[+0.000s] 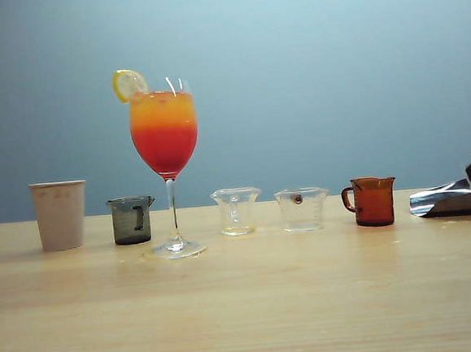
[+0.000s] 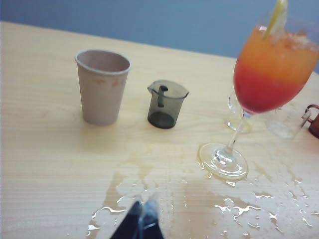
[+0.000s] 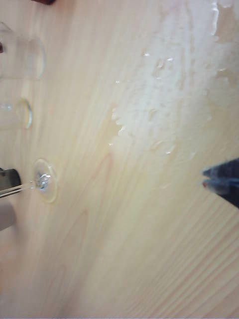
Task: Pick up the lemon slice from the paper cup on the left and carefully insert it into the rim of the goblet.
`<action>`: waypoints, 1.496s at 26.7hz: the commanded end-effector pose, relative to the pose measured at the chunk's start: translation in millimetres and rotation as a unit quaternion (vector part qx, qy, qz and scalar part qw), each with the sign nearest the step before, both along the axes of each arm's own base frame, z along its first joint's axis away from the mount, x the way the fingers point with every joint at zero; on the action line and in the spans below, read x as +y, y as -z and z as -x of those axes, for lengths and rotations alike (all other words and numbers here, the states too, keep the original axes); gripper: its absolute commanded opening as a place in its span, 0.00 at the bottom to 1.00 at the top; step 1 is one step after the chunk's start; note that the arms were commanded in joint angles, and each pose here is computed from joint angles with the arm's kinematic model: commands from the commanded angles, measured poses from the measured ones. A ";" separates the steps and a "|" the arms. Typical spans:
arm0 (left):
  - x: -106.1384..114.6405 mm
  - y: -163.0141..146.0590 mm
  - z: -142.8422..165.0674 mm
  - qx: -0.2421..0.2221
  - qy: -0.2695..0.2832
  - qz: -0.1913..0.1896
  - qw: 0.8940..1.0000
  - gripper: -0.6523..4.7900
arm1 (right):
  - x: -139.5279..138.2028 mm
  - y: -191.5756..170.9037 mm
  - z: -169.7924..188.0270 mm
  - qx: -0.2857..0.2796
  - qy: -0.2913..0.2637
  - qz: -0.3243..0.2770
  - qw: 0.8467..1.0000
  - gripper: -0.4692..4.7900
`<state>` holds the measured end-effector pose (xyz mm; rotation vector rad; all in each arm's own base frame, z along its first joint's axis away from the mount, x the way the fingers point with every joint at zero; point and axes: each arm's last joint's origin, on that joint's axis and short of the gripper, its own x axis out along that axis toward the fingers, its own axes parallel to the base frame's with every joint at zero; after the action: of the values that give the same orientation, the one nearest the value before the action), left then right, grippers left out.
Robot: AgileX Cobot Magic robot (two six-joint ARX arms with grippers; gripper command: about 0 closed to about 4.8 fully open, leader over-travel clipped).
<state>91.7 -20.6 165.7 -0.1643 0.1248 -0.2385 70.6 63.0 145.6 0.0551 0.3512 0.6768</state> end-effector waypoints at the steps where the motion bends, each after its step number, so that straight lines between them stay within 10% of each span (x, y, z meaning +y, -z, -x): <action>1: 0.6 1.1 -1.4 -0.013 -0.016 0.000 1.000 0.11 | -0.4 -1.4 0.5 -0.004 0.000 -0.007 1.000 0.08; 24: 0.8 12.1 -2.7 0.010 -0.021 -0.009 1.000 0.11 | -2.8 -3.7 -0.2 -0.019 0.012 -0.019 1.000 0.20; 35: 18.2 12.1 -4.7 0.011 -0.099 -0.006 0.995 0.11 | -28.7 -3.4 -19.6 -0.063 0.181 -0.042 0.981 0.20; 40: 26.3 12.1 -4.6 0.011 -0.145 -0.006 0.989 0.11 | -52.6 -3.4 -25.4 -0.068 0.305 -0.033 0.949 0.20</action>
<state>96.3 5.8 152.4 -0.1763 0.1299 0.0505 95.1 13.9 148.7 0.1677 0.1768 0.1124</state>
